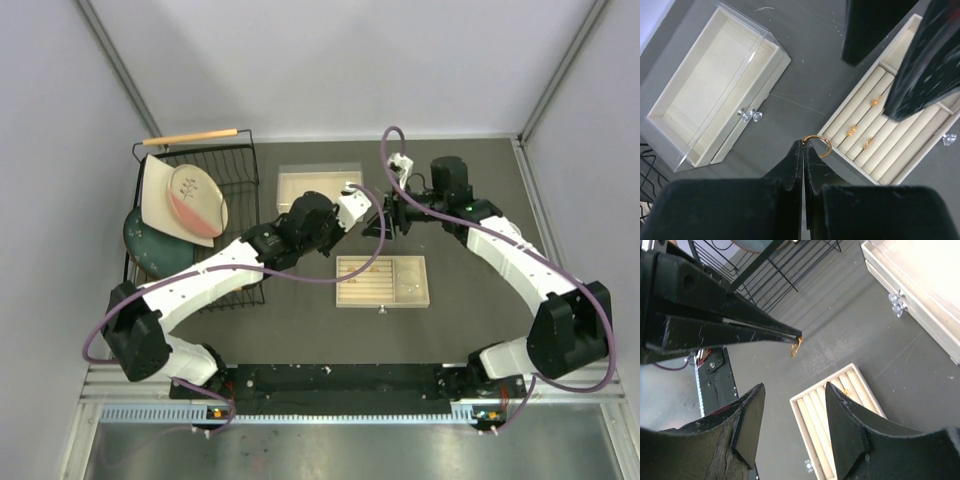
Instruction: Organize the mixed jewelry
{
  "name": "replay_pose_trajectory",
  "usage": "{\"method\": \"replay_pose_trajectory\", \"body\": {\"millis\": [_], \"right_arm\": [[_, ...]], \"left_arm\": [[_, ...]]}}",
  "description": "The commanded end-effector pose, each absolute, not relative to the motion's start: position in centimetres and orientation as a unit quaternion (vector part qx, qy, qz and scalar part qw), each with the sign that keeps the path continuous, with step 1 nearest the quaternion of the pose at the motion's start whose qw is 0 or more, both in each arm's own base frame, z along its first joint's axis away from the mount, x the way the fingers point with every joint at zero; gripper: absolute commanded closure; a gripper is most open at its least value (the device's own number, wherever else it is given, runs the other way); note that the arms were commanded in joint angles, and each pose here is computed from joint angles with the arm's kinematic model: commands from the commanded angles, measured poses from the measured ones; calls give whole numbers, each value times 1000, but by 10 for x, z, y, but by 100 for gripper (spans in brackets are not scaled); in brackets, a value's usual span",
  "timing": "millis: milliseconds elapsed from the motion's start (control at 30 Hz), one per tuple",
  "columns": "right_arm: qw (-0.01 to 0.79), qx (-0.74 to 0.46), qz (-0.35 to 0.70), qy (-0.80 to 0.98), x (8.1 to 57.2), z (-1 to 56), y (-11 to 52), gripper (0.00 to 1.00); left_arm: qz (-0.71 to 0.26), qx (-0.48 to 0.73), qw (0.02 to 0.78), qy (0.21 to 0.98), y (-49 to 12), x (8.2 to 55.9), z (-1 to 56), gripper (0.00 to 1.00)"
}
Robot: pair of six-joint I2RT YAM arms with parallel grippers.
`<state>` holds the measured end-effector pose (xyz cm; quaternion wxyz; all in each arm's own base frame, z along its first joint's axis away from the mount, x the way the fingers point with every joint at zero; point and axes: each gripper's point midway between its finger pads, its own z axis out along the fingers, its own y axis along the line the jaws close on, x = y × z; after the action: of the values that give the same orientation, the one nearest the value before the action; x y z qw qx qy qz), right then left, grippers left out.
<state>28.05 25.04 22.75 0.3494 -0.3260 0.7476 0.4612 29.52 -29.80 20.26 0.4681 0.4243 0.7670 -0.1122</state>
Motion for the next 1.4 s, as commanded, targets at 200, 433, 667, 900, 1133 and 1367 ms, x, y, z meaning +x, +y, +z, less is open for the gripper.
{"method": "replay_pose_trajectory", "body": {"millis": [200,433,667,900,1133,1367], "right_arm": [[377,-364,455,720,300,245,293,51],[374,-366,447,726,305,238,303,53],[369,-368,445,728,305,233,308,55],[366,-371,448,726,304,234,312,59],[360,-373,452,726,302,232,315,66],[352,-376,453,728,300,226,317,73]], "left_arm": [[-118,369,541,747,-303,306,256,100],[-116,363,545,747,-302,306,257,100],[-112,361,545,748,-302,306,257,100],[-111,361,546,748,-302,306,257,100],[-111,362,545,748,-302,307,255,100],[-110,361,545,748,-302,307,255,100]]}}
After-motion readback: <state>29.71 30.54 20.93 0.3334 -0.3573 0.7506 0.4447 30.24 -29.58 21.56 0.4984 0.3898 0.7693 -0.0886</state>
